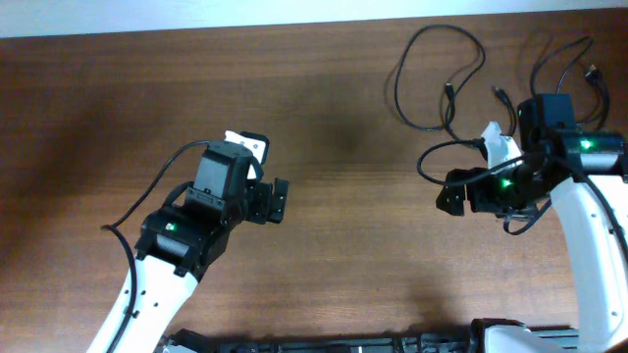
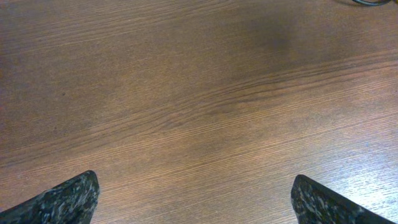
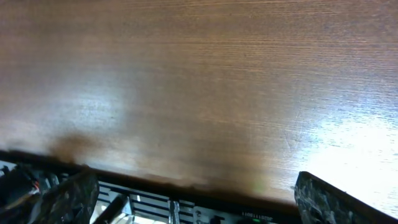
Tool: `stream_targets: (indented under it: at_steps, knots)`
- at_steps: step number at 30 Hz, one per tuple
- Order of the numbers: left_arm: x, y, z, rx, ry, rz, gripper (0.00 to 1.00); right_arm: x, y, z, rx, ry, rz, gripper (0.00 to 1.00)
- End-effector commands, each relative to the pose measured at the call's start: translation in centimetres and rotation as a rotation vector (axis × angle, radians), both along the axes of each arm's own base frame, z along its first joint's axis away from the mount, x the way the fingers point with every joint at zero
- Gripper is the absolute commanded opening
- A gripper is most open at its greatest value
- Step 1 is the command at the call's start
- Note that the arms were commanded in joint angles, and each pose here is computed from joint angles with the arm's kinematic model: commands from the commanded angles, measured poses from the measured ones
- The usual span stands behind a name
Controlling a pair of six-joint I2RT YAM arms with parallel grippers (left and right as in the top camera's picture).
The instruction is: Untangle cables
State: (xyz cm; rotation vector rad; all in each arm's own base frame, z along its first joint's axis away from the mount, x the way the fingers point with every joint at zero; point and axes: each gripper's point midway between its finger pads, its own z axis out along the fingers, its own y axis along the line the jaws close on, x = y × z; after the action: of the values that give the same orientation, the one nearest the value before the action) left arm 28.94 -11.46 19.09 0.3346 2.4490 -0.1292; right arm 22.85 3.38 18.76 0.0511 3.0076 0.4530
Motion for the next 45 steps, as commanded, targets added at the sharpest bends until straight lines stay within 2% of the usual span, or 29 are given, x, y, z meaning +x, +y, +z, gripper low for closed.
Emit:
stream_targets:
  at_steps: [1,9,16,26,34,45]
  knots:
    - [0.3,0.2,0.9,0.002,-0.029,-0.001,0.99,-0.9,0.0,1.4,-0.017,-0.073,0.028,0.99]
    - [0.3,0.2,0.9,0.002,-0.029,-0.001,0.99,-3.5,0.3,5.7,-0.030,-0.306,0.028,0.99]
    - [0.3,0.2,0.9,0.002,-0.029,-0.001,0.99,-7.3,0.7,8.9,-0.036,-0.507,0.019,0.99]
    - [0.3,0.2,0.9,0.002,-0.029,-0.001,0.99,-11.2,0.9,10.0,-0.057,-0.676,0.017,0.99]
    - [0.3,0.2,0.9,0.002,-0.029,-0.001,0.99,-7.7,0.6,11.6,-0.090,-0.983,0.024,0.99]
    - [0.3,0.2,0.9,0.002,-0.029,-0.001,0.99,-2.9,1.5,7.0,-0.059,-1.307,0.074,0.99]
